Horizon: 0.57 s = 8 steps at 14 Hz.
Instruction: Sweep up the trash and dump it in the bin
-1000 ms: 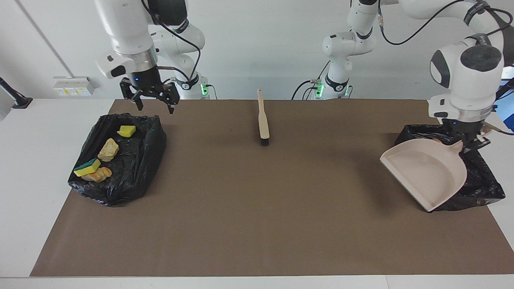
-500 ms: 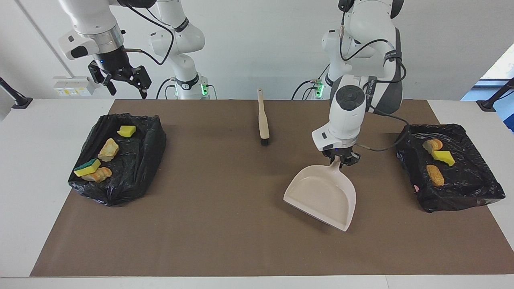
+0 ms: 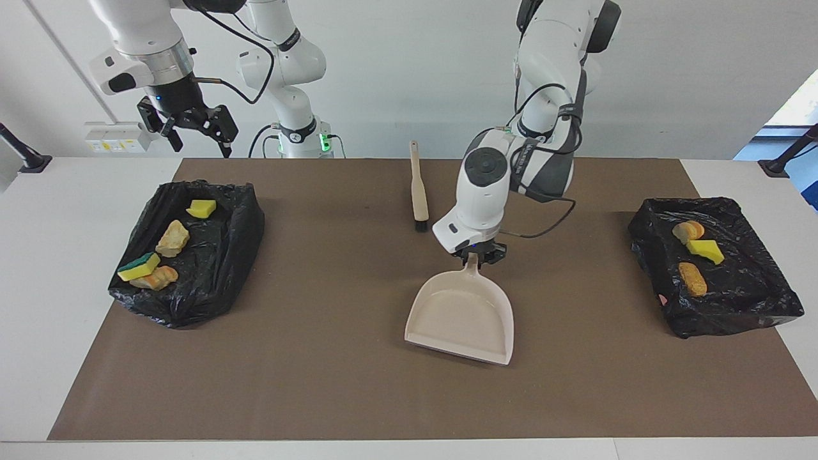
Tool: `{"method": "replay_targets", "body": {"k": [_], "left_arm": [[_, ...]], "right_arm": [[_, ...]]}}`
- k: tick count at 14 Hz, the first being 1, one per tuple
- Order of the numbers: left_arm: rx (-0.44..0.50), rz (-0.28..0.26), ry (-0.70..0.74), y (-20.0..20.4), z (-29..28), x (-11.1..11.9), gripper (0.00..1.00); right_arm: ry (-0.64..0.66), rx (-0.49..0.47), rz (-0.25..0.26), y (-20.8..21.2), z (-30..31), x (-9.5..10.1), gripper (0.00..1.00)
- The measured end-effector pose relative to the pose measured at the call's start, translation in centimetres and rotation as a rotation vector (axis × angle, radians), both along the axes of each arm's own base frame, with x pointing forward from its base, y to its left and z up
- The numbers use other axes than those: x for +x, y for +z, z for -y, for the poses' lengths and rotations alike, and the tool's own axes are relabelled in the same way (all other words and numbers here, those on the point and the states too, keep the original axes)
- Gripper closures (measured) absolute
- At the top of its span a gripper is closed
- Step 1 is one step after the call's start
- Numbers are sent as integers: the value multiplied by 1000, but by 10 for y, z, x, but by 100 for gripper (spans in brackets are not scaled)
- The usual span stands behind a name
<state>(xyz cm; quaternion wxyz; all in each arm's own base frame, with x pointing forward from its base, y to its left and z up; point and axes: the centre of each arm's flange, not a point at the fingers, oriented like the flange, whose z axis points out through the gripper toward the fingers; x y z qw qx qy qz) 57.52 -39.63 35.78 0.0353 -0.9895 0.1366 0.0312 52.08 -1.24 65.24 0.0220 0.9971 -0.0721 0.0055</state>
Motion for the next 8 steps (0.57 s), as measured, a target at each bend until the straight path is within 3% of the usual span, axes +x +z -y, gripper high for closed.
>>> {"method": "replay_targets", "body": {"k": [4,8], "left_arm": [[-40,-7,107,-8,27,8,68],[-76,-29,224,-6,42,-2,68]], "right_arm": [[0,0,0,0,0,0,0],[0,0,0,0,0,0,0]]}}
